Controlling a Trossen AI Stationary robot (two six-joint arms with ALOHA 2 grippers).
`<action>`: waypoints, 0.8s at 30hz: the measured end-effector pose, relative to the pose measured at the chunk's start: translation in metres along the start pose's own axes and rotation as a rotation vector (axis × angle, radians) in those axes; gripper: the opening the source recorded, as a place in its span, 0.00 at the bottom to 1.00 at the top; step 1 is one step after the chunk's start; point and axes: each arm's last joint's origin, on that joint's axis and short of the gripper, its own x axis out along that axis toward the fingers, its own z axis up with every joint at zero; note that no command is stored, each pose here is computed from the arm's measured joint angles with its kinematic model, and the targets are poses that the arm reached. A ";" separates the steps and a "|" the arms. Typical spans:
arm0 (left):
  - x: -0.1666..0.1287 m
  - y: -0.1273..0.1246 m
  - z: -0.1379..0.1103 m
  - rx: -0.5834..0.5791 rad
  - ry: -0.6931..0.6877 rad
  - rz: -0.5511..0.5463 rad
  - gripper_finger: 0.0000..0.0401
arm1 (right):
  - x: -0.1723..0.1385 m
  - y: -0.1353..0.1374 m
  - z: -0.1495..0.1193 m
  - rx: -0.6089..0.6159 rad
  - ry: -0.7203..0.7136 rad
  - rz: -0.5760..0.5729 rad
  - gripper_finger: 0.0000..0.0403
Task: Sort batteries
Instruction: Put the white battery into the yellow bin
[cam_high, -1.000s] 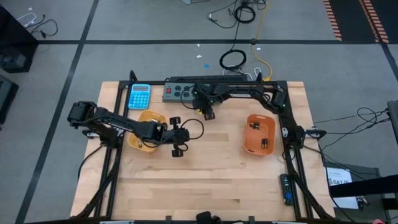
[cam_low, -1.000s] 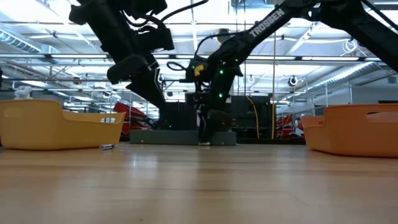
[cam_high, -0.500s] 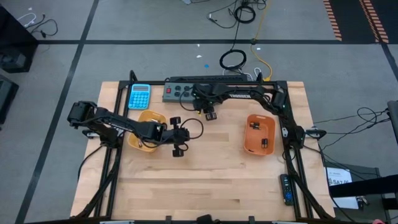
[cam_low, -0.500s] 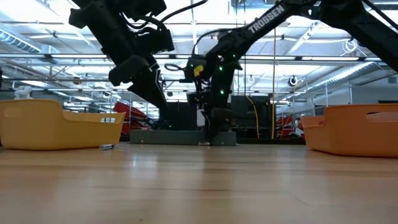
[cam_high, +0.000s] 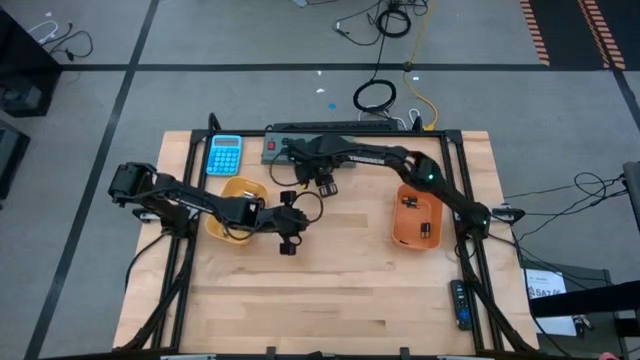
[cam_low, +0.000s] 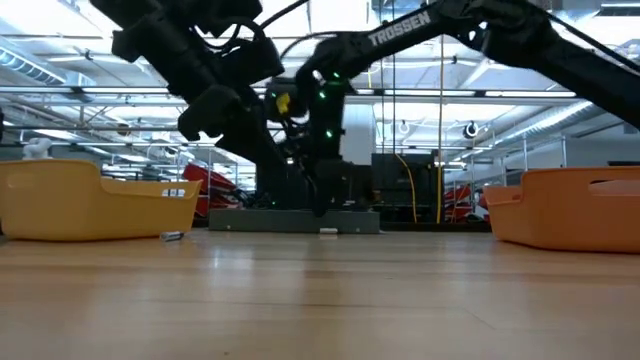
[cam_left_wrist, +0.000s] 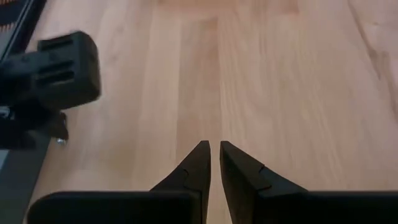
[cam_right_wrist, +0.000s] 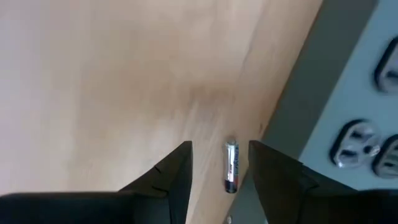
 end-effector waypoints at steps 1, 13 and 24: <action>0.001 -0.001 -0.002 -0.001 -0.005 0.000 0.12 | -0.003 -0.001 0.004 0.002 0.000 0.007 0.37; 0.002 -0.002 -0.009 -0.020 0.013 -0.002 0.12 | 0.023 -0.009 -0.003 0.079 0.096 0.054 0.37; 0.002 -0.002 -0.010 -0.018 0.025 -0.007 0.12 | 0.031 -0.014 -0.008 0.090 0.102 0.071 0.31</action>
